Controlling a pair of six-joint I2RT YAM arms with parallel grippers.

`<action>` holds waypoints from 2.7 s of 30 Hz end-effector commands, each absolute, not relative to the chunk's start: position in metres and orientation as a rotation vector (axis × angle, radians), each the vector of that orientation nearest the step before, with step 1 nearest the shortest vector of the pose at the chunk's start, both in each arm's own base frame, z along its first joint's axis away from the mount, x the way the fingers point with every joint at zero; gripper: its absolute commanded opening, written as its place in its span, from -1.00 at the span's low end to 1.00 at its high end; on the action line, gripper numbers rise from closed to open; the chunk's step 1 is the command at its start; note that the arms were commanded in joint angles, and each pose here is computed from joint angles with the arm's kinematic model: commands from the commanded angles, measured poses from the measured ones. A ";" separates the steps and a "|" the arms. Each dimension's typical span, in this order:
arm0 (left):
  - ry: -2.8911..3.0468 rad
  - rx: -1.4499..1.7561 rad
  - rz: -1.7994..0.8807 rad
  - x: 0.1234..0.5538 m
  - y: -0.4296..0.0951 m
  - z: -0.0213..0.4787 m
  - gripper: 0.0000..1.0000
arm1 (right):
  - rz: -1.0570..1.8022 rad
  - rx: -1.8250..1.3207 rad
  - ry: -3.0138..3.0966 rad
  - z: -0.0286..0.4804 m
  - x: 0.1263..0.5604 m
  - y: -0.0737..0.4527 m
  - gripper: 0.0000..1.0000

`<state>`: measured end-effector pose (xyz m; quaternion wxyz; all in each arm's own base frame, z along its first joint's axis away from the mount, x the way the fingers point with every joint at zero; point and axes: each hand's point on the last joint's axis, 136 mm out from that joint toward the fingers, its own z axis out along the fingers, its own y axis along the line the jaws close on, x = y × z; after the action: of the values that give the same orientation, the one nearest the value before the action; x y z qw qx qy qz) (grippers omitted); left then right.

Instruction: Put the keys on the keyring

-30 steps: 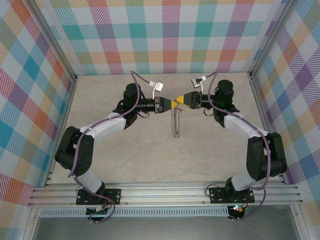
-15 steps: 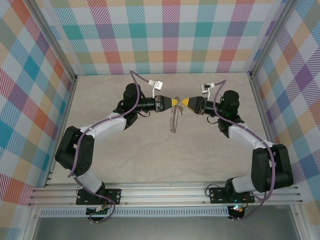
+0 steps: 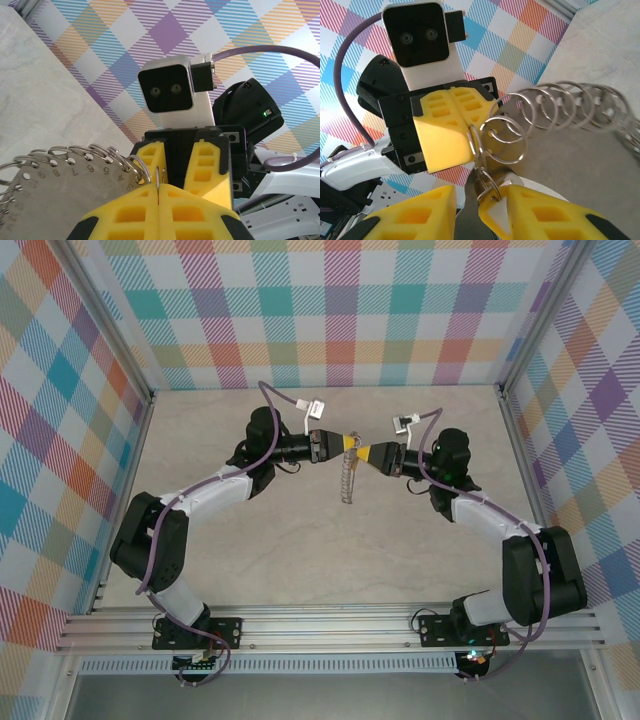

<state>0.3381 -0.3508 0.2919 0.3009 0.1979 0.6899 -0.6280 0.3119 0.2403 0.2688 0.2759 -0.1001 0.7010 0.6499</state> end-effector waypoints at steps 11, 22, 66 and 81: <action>1.706 0.571 -1.665 0.330 -0.350 0.321 -1.00 | 1.745 -0.286 1.860 0.266 0.312 0.243 -1.00; 1.699 0.567 -1.664 0.329 -0.349 0.321 -1.00 | 1.780 -0.343 1.872 0.266 0.305 0.265 -1.00; 1.702 0.363 -1.671 0.354 -0.337 0.319 -1.00 | 1.703 -0.096 1.638 0.315 0.346 0.241 -0.40; 1.700 0.360 -1.675 0.354 -0.336 0.318 -1.00 | 1.726 -0.118 1.642 0.315 0.346 0.255 -0.64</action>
<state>0.3549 -0.3404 0.3013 0.3289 0.1283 0.6824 -0.6401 0.3448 0.2513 0.2940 0.3460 -0.0250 0.6625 0.6639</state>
